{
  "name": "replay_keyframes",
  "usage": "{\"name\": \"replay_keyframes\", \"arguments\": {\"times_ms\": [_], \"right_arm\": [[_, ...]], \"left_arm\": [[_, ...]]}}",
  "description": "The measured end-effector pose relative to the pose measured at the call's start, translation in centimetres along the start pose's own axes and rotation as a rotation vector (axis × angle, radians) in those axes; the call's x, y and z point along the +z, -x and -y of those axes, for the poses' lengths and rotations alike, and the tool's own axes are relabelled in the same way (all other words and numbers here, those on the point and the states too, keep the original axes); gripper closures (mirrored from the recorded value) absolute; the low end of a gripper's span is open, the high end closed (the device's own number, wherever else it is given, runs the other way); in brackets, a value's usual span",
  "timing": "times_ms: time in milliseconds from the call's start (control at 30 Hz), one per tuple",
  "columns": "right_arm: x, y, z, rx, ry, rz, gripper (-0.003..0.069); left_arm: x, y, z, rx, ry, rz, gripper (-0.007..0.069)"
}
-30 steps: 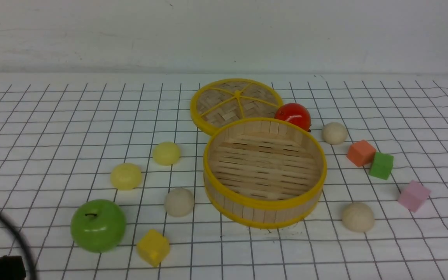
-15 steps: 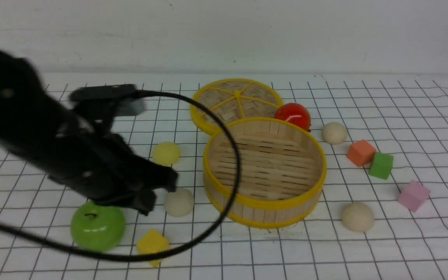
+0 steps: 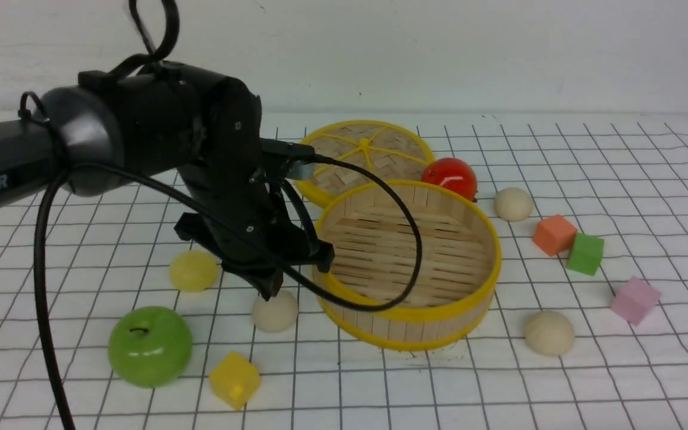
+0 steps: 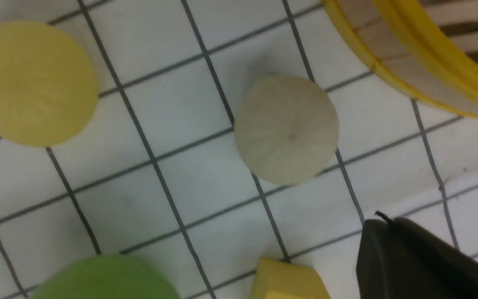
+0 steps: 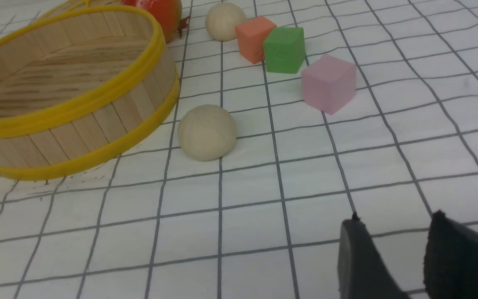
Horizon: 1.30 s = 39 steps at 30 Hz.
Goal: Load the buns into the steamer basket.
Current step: Use the left arm to grab a steamed stuffed bun
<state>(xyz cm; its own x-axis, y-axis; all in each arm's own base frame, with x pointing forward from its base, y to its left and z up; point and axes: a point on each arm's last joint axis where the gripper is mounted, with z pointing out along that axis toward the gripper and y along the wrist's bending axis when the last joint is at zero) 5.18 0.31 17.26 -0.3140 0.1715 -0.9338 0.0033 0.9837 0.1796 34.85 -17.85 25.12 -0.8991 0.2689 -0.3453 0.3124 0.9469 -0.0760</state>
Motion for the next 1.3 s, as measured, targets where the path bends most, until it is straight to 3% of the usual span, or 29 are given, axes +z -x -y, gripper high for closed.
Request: {"name": "replay_keyframes", "arguments": {"times_ms": [133,367,433,700,900,1067,1200,1300], "right_arm": [[0.0,0.0,0.0,0.000,0.000,0.000,0.0420],[0.0,0.0,0.0,0.000,0.000,0.000,0.0420],[0.0,0.0,0.0,0.000,0.000,0.000,0.0420],[0.0,0.0,0.0,0.000,0.000,0.000,0.0420],[0.0,0.0,0.0,0.000,0.000,0.000,0.0420],[0.0,0.0,0.0,0.000,0.000,0.000,0.0420],[0.0,0.0,0.0,0.000,0.000,0.000,0.0420],[0.0,0.0,0.0,0.000,0.000,0.000,0.0420]], "left_arm": [[0.9,0.5,-1.2,-0.019,-0.032,0.001,0.0599],[3.4,0.7,-1.4,0.048,-0.046,-0.015,0.0386],[4.0,0.8,-1.4,0.048,-0.045,-0.011,0.0356],[5.5,1.1,-1.9,0.082,-0.003,0.011,0.0328],[6.0,1.0,-1.9,0.080,-0.004,0.001,0.0331],[7.0,0.9,-1.9,0.078,-0.003,-0.019,0.0395],[7.0,0.9,-1.9,0.077,-0.004,-0.019,0.0463],[6.4,0.9,-1.8,0.068,-0.014,-0.031,0.0608]]}}
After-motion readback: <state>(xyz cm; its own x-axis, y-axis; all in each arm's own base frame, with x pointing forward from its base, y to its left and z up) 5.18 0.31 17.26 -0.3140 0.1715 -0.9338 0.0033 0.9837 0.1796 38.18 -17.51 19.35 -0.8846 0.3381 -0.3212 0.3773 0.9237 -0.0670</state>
